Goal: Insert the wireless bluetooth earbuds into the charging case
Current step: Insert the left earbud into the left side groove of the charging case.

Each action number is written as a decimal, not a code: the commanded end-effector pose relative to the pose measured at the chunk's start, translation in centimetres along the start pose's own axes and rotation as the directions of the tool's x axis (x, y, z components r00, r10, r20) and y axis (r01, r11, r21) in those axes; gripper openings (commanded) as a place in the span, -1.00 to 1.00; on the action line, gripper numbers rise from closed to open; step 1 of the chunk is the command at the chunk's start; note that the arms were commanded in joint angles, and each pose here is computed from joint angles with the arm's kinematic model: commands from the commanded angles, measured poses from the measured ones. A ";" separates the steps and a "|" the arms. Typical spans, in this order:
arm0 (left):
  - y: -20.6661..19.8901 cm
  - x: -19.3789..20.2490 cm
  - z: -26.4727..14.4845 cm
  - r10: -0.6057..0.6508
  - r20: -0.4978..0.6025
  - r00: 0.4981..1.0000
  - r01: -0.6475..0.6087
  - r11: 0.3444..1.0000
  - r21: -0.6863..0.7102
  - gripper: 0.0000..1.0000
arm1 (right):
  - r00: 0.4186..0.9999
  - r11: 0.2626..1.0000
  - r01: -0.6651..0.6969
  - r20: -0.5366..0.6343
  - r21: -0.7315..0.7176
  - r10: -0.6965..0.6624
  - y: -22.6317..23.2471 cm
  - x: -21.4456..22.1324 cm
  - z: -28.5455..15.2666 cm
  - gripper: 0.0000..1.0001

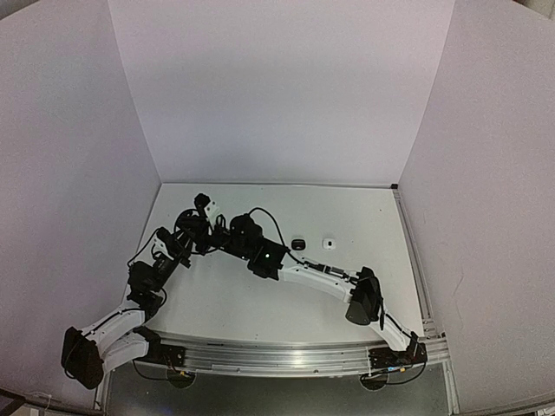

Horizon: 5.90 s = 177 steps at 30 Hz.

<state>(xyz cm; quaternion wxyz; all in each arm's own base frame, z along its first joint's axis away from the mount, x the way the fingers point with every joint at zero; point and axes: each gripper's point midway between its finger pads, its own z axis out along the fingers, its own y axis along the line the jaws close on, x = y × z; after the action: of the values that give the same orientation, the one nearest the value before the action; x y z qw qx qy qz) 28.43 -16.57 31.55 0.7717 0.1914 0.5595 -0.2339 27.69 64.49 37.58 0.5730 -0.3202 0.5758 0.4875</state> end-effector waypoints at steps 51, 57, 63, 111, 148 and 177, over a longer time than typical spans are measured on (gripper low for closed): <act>-0.8 -4.5 -0.1 -0.081 0.136 0.987 0.074 0.996 0.054 -1.00 | 0.987 0.990 0.132 0.084 0.054 -0.136 -1.3 -0.1 -0.1 -1.00; -0.9 -4.8 -0.2 -0.103 0.140 0.985 0.096 0.994 0.060 -1.00 | 0.986 0.989 0.134 0.094 0.067 -0.140 -1.7 0.3 -0.2 -1.00; -0.9 -5.0 -0.1 -0.105 0.146 0.984 0.097 0.993 0.061 -1.00 | 0.988 0.992 0.114 0.096 0.058 -0.119 -1.8 1.2 0.1 -1.00; -0.9 -5.2 0.3 -0.095 0.142 0.985 0.087 0.994 0.064 -1.00 | 0.994 0.998 0.051 0.091 0.023 -0.053 -3.3 2.9 0.2 -1.00; -1.1 -3.3 0.7 0.163 0.104 0.981 -0.169 0.985 0.047 -1.00 | 0.996 0.999 -0.026 0.092 0.041 0.022 -3.3 4.0 0.5 -1.00; -0.5 -6.2 0.2 -0.065 0.183 0.981 0.058 0.997 0.041 -1.00 | 0.989 0.992 0.066 0.121 0.110 -0.080 -4.1 4.5 -1.7 -1.00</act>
<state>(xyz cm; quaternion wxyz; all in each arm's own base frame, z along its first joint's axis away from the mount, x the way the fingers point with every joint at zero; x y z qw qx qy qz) 28.73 -17.50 29.38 0.7359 0.1966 0.5938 -0.2593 29.83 62.34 34.16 0.6525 -0.2593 0.5230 0.4832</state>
